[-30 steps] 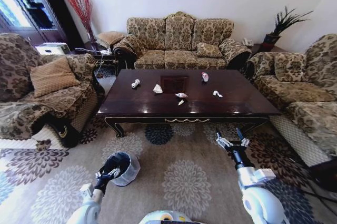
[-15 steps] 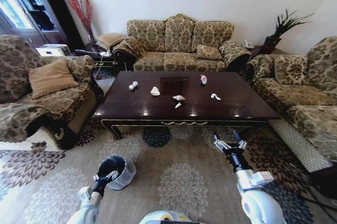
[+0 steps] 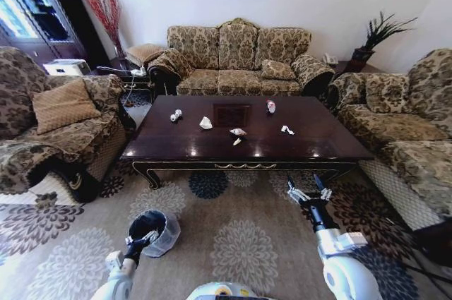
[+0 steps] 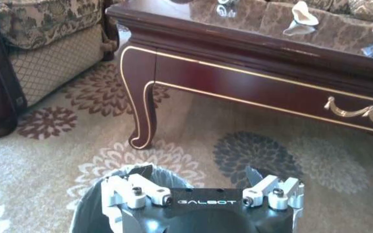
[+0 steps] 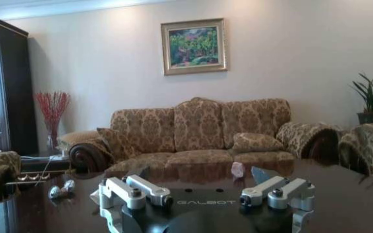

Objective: Move to the front of the table and place the trash on the table into the trash bin.

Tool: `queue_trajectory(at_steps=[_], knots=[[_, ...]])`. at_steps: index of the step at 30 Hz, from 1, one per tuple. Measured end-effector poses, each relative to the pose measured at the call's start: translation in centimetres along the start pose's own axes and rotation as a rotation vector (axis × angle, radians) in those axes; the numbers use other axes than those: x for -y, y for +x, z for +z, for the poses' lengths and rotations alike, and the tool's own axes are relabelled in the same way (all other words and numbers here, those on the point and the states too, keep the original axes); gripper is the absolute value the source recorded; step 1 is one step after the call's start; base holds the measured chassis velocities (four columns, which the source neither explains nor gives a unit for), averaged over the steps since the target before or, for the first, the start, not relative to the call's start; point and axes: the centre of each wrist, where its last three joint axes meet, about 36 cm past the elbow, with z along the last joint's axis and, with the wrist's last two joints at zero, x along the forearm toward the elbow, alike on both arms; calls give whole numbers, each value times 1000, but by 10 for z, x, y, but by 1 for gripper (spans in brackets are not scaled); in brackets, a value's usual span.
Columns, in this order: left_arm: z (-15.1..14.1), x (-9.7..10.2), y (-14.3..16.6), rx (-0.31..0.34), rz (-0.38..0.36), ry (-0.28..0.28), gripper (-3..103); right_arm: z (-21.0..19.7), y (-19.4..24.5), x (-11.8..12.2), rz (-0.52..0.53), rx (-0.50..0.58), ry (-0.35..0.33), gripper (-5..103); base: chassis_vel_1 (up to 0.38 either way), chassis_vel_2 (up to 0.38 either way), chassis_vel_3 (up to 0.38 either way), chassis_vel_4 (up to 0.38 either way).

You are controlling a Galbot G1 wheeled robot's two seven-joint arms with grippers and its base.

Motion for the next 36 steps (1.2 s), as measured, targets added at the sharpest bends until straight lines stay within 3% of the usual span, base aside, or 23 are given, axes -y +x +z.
queue_trajectory(at_steps=[15, 30, 35, 36], knots=[[8, -8, -4, -9, -25, -8, 98, 7, 2, 3, 4, 10, 37, 100, -102, 114, 100, -96], [15, -16, -7, -27, -36, -17, 98, 12, 3, 2, 13, 0, 34, 100, 69, 54, -76, -56], [17, -33, -17, -53, -34, -92, 98, 12, 3, -1, 68, -26, 53, 100, 177, 227, -181, -192], [18, -41, -22, -67, -34, -128, 98, 12, 5, -1, 68, -42, 63, 100, 185, 160, -146, -175]])
